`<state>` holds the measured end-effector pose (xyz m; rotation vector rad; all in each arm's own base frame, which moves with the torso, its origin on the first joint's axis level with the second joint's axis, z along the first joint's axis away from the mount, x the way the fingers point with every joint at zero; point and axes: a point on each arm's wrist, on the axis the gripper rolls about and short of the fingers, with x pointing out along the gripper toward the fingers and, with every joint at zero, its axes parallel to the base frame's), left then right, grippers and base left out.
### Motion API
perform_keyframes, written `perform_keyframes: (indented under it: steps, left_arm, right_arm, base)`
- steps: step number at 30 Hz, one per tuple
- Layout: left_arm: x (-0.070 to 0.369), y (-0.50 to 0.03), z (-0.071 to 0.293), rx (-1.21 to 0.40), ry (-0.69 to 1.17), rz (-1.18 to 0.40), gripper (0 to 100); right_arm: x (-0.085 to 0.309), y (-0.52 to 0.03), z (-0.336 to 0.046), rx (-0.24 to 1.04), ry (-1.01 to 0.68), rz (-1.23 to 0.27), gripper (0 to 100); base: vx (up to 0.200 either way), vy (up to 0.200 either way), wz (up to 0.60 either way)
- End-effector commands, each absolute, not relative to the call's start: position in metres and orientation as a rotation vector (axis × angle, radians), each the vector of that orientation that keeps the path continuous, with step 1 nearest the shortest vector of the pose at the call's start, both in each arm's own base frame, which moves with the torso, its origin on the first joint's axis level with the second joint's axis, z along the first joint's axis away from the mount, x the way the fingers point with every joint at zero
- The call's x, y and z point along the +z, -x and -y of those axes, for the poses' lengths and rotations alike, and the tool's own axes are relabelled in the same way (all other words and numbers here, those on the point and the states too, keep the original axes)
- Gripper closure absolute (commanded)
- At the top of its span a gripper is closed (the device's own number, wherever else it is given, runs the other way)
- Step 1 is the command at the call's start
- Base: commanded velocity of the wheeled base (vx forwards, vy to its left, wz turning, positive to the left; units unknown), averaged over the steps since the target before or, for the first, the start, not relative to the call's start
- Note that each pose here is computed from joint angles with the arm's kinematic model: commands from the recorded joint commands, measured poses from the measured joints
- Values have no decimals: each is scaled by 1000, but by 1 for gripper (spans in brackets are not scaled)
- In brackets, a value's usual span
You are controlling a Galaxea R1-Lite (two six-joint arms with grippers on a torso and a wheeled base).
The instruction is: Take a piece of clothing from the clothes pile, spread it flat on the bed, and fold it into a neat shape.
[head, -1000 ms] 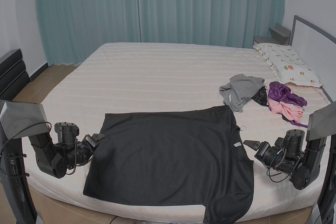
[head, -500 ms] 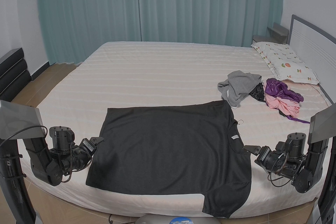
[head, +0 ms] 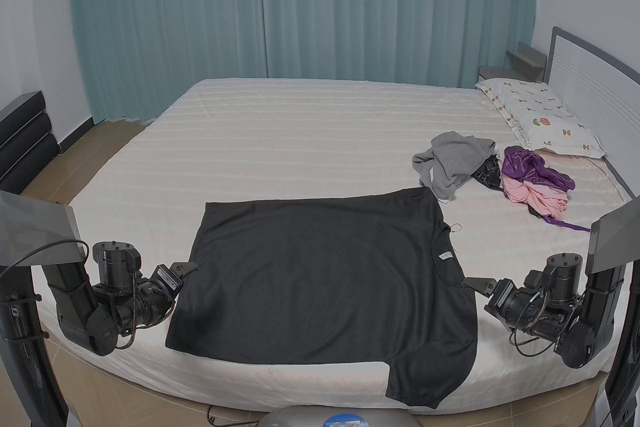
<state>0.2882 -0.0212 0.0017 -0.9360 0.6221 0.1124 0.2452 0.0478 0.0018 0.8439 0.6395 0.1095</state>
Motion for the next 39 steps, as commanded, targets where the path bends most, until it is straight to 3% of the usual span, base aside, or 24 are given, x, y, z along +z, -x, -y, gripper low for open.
perform_keyframes:
  steps: [1,14,26,29,39]
  left_arm:
    - [1,-287,22,113,936,-625,0]
    - [0,-284,21,120,931,-636,0]
    - [1,-282,19,127,929,-633,0]
    - [1,-282,16,134,927,-629,0]
    - [-11,-270,10,128,756,-702,0]
  right_arm:
    - [1,-246,-48,113,-844,-635,0]
    - [1,-245,-49,116,-843,-638,0]
    - [-6,-245,-49,103,-839,-662,0]
    - [-7,-245,-49,102,-837,-666,0]
    - [-9,-246,-49,99,-837,-671,0]
  base:
    - [0,-200,0]
    - [0,-15,0]
    - [-200,0,0]
    - [0,0,0]
    - [0,0,0]
